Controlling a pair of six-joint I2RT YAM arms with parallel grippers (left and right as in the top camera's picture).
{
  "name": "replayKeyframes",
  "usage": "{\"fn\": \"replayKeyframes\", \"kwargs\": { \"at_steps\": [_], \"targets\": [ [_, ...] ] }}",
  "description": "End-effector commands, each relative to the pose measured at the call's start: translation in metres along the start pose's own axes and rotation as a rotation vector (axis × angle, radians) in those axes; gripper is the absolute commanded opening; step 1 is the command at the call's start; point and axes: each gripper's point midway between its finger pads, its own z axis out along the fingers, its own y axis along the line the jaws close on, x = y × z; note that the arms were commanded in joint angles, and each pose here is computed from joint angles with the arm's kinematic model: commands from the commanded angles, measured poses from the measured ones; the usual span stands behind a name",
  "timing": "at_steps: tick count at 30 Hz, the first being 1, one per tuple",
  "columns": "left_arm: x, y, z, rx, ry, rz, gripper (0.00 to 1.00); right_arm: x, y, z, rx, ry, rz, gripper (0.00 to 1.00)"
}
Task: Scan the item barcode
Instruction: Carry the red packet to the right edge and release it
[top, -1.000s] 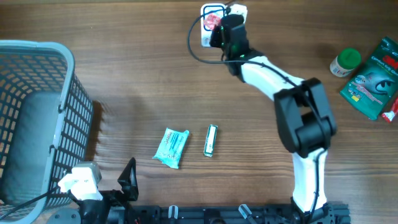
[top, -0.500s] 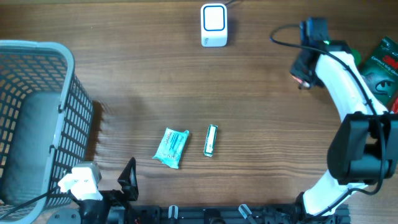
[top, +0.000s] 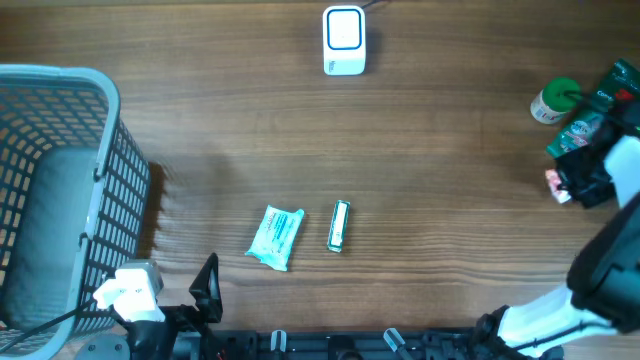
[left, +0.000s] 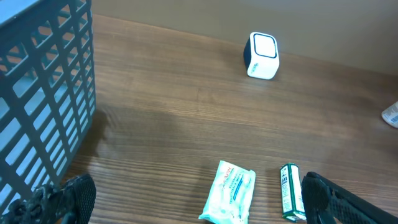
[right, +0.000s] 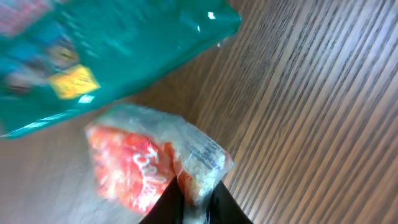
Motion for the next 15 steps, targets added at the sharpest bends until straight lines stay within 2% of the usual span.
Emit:
{"fn": "replayKeyframes", "kwargs": {
  "at_steps": [1, 3, 5, 9, 11, 13, 15],
  "targets": [
    [0.0, -0.002, -0.001, 0.011, -0.005, -0.007, 1.0, -0.011, 0.03, -0.071, -0.291, -0.059, -0.044, 1.0],
    [0.0, -0.002, -0.001, 0.011, -0.005, -0.007, 1.0, -0.007, 0.041, -0.105, -0.422, -0.084, -0.095, 1.0],
    [0.0, -0.002, -0.001, 0.011, -0.005, -0.007, 1.0, 0.014, 0.058, -0.149, -0.623, -0.064, -0.2, 1.0],
    [0.0, -0.002, -0.001, 0.011, -0.005, -0.007, 1.0, 0.094, 0.082, -0.234, -1.018, 0.142, -0.368, 1.0],
    [0.0, -0.002, -0.001, 0.011, -0.005, -0.007, 1.0, 0.125, 0.082, -0.242, -1.037, 0.187, -0.492, 1.0],
    [0.0, -0.002, -0.001, 0.011, -0.005, -0.007, 1.0, 0.179, 0.081, -0.237, -1.023, 0.292, -0.691, 1.0],
    [0.0, -0.002, -0.001, 0.011, -0.005, -0.007, 1.0, 0.218, 0.079, -0.23, -1.013, 0.376, -0.81, 1.0]
  ]
}}
